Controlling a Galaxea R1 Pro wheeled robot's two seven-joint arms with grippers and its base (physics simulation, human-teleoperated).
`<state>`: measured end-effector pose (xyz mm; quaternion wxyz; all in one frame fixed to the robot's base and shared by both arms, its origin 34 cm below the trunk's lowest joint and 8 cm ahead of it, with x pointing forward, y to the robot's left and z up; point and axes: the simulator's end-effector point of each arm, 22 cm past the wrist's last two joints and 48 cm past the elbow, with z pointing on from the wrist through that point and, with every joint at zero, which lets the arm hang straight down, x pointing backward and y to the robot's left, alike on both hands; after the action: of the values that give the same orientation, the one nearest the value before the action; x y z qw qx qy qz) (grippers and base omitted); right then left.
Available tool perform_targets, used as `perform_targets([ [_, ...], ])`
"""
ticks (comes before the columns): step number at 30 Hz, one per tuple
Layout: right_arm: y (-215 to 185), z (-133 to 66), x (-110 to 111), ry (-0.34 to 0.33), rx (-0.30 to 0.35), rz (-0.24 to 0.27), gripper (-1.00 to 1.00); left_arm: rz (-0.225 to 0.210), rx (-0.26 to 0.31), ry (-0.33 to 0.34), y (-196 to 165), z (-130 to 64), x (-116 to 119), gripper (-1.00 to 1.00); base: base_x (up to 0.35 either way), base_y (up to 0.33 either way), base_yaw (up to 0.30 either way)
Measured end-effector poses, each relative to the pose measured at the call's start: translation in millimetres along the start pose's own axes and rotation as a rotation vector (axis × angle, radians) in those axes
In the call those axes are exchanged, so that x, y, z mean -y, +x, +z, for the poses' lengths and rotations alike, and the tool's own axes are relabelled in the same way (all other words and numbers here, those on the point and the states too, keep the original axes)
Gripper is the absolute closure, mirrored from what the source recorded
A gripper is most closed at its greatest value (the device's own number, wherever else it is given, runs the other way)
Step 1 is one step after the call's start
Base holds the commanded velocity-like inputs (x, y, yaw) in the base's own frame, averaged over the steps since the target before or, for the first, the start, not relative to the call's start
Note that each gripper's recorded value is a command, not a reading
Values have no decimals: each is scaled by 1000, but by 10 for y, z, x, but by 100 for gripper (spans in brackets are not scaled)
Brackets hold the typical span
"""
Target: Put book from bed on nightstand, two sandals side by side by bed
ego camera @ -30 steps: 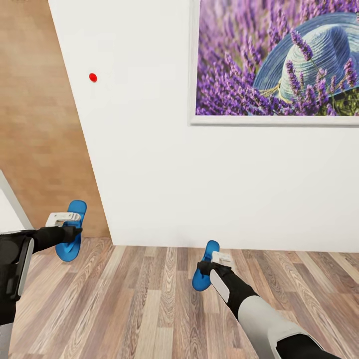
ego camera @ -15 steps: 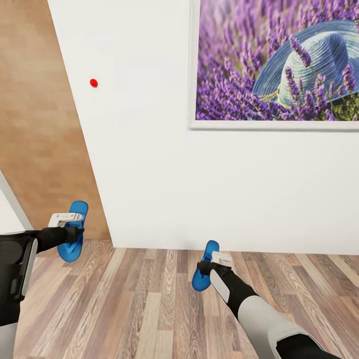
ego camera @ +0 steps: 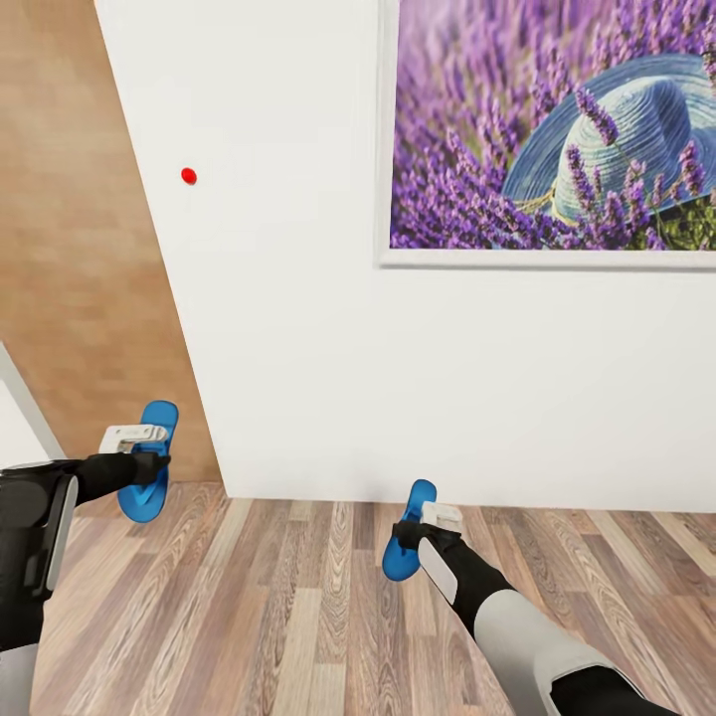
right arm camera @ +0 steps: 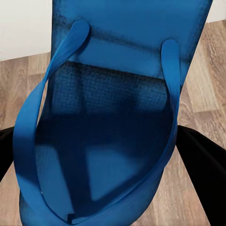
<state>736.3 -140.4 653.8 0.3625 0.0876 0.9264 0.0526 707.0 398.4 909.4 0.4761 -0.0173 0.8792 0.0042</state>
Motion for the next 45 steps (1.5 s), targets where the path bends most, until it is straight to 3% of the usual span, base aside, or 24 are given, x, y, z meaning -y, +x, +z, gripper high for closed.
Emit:
perform_targets([
  [45,-513,-534,-137,1,-3,-13,100,4,10,4,-675,-368,42,100,0,0,0],
])
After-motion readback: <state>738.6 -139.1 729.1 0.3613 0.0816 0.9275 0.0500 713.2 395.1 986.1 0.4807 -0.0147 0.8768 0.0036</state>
